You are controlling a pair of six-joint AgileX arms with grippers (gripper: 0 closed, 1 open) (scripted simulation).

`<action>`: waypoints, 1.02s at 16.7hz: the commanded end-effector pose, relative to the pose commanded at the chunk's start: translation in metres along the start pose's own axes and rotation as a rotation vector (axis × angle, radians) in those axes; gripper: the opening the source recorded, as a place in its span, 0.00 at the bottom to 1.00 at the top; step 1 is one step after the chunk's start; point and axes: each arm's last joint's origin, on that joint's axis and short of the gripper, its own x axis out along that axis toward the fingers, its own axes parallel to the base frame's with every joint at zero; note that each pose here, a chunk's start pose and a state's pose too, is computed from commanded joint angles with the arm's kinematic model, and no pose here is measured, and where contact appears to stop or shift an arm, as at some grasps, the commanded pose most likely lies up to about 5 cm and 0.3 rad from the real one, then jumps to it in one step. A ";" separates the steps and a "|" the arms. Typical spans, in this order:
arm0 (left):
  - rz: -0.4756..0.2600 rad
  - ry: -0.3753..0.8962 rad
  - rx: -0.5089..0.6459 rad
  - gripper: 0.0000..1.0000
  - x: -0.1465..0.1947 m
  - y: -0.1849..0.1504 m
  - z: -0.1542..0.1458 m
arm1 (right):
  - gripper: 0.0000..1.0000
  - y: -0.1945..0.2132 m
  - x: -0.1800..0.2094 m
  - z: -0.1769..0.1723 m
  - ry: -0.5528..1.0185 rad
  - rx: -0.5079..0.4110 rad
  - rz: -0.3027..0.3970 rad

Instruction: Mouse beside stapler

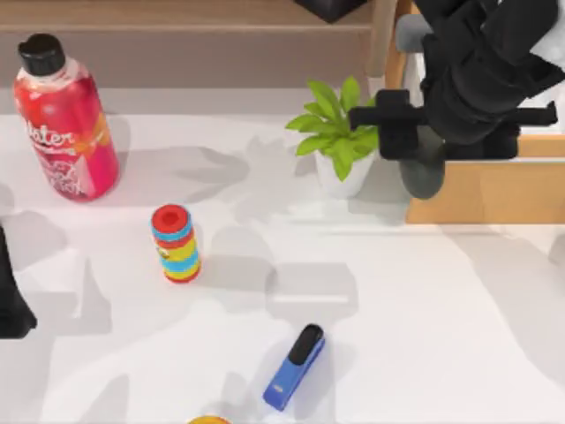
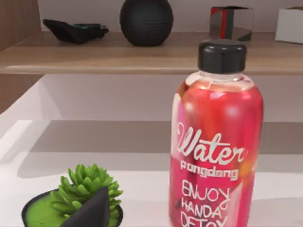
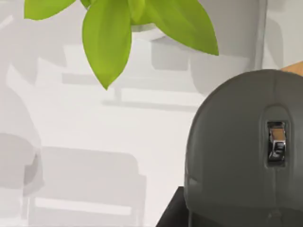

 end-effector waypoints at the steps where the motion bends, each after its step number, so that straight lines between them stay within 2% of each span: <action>1: 0.000 0.000 0.000 1.00 0.000 0.000 0.000 | 0.00 0.006 0.005 -0.012 0.023 0.003 0.001; 10: 0.000 0.000 0.000 1.00 0.000 0.000 0.000 | 0.00 0.028 0.058 -0.112 0.225 0.049 -0.064; 14: 0.000 0.000 0.000 1.00 0.000 0.000 0.000 | 0.00 0.027 0.068 -0.134 0.266 0.066 -0.091; 17: 0.000 0.000 0.000 1.00 0.000 0.000 0.000 | 0.00 0.027 0.069 -0.136 0.270 0.068 -0.094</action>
